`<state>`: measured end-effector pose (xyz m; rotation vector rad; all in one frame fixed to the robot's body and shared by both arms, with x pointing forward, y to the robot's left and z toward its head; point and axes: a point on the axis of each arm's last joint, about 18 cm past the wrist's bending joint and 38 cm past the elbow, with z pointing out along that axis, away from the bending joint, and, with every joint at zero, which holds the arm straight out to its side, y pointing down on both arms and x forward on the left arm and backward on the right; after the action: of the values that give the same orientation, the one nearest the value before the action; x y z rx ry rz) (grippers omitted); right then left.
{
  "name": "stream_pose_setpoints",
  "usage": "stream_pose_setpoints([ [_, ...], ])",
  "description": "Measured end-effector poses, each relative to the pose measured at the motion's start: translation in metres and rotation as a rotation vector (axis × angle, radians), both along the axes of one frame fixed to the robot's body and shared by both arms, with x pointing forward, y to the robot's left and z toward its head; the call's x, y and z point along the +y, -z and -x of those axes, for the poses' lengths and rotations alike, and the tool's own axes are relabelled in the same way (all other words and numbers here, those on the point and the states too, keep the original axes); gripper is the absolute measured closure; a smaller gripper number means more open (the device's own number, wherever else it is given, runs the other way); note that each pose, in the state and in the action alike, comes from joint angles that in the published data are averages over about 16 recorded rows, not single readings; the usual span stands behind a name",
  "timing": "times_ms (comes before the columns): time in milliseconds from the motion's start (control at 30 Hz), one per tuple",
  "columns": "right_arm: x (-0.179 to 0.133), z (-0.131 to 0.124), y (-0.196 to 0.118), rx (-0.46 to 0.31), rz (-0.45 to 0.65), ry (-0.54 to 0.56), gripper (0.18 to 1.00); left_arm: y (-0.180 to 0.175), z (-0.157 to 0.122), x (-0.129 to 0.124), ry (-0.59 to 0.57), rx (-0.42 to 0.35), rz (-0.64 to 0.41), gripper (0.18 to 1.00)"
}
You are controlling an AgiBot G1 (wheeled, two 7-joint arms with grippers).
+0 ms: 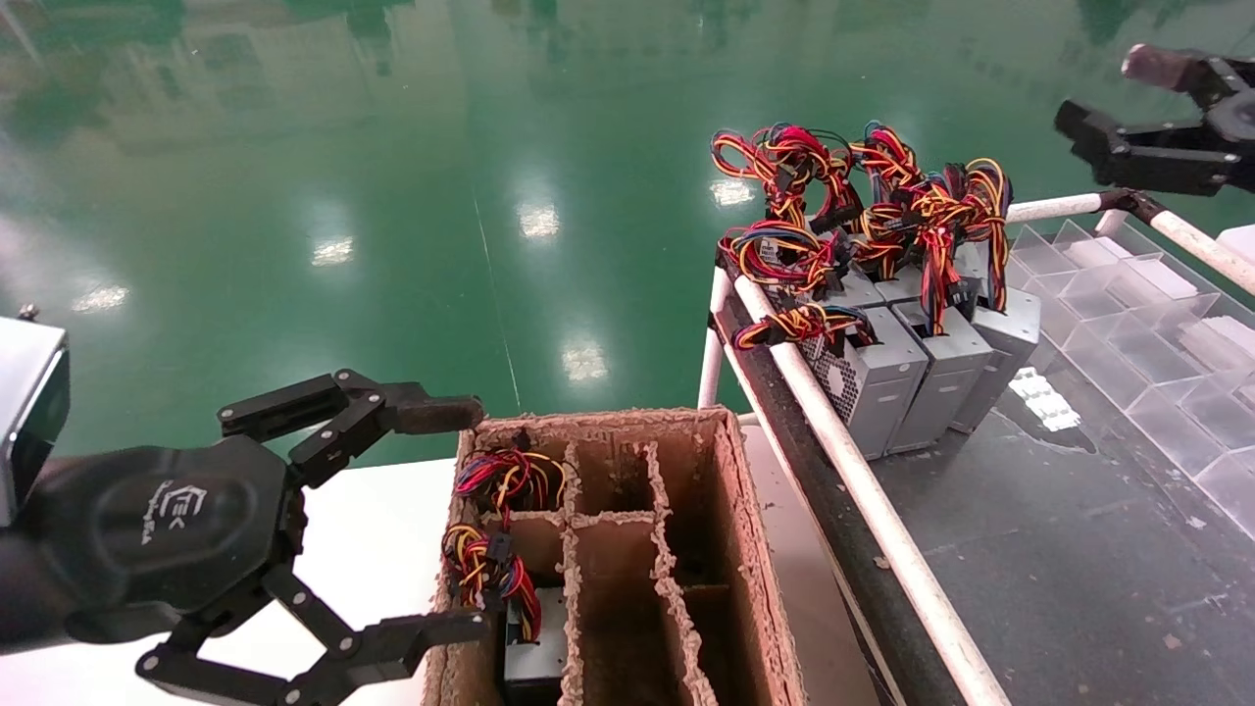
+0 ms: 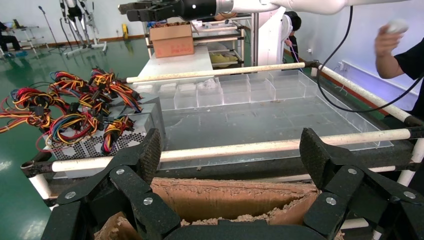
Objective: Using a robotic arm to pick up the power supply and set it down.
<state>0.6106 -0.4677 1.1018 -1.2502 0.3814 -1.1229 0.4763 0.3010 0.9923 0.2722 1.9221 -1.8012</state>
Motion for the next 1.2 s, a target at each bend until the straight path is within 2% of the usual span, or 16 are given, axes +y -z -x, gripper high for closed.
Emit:
stream_pose_setpoints([
  [300,0.024,0.011,0.01,-0.014,0.06,-0.096,0.187,0.0,0.0,0.0,0.0,0.0,0.0,0.183],
  [733,0.064,0.035,0.031,-0.015,0.152,-0.253,0.178,0.0,0.0,0.0,0.0,0.0,0.0,0.183],
  [1200,0.111,0.073,0.063,0.011,0.257,-0.445,0.178,0.0,0.0,0.0,0.0,0.0,0.0,0.183],
])
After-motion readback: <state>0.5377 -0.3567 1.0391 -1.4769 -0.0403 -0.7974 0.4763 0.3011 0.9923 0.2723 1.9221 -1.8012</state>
